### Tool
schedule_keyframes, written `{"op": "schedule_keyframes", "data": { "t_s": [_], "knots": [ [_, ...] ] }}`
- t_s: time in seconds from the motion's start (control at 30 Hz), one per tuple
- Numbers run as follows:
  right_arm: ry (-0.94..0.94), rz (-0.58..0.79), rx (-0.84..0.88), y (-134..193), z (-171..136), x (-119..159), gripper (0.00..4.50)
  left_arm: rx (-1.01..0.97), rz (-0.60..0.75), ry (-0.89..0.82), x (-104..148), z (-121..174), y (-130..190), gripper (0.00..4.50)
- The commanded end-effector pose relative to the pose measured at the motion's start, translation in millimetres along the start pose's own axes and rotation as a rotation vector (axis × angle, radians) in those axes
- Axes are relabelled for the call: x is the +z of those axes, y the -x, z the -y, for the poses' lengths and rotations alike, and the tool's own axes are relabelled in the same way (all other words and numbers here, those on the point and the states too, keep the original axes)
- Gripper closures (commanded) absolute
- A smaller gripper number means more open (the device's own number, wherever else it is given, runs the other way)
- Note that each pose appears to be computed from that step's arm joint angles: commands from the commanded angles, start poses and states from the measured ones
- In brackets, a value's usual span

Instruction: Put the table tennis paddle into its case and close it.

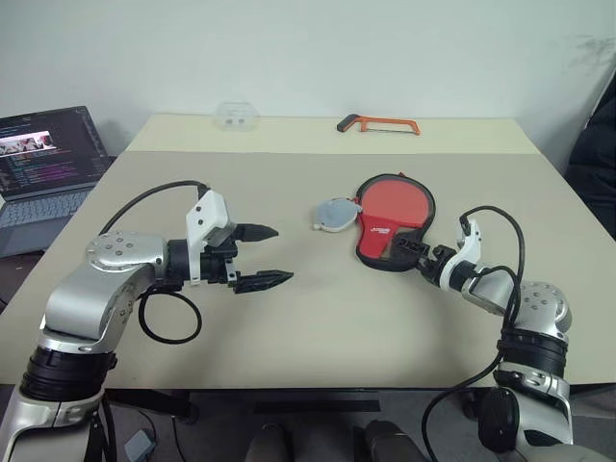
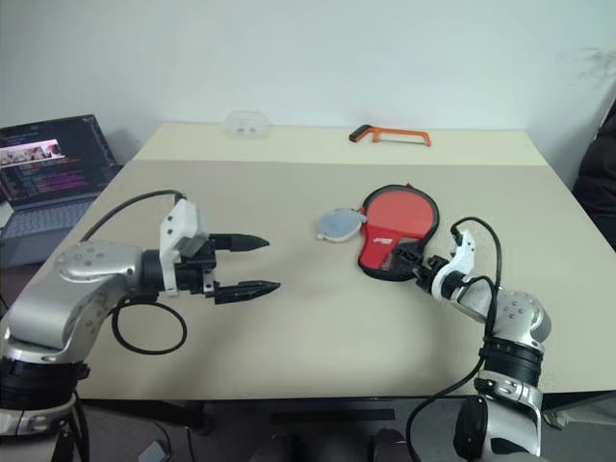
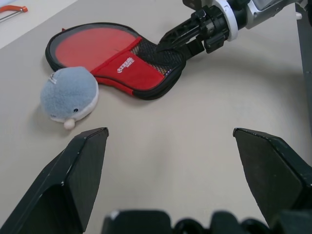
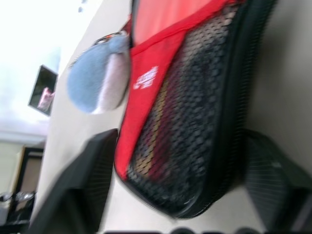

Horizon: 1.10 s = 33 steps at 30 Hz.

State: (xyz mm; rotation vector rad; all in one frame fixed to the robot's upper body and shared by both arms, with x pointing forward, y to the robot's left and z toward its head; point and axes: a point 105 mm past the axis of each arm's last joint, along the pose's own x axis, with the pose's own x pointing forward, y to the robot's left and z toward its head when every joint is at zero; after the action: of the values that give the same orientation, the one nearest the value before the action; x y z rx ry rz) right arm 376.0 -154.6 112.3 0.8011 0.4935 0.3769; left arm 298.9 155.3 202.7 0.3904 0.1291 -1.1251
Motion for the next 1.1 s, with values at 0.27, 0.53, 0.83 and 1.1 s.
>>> {"op": "schedule_keyframes", "data": {
  "t_s": [0.27,0.53,0.83,1.1],
  "knots": [
    [0.013,-0.012,0.005,-11.5,-3.9,-5.5,4.46,0.013,0.009,-0.055,9.0,1.3,5.2,0.0],
    [0.028,-0.15,0.096,-15.9,-23.0,-34.4,4.49,0.027,-0.005,-0.051,4.1,1.2,8.8,0.0],
    [0.131,-0.39,0.312,15.4,-48.5,-73.2,4.49,0.056,-0.05,-0.043,0.2,0.0,24.0,0.0],
    [0.2,-0.539,0.442,47.6,-60.4,-102.9,4.49,0.067,-0.08,-0.038,-2.1,-0.9,33.1,0.0]
  ]
}}
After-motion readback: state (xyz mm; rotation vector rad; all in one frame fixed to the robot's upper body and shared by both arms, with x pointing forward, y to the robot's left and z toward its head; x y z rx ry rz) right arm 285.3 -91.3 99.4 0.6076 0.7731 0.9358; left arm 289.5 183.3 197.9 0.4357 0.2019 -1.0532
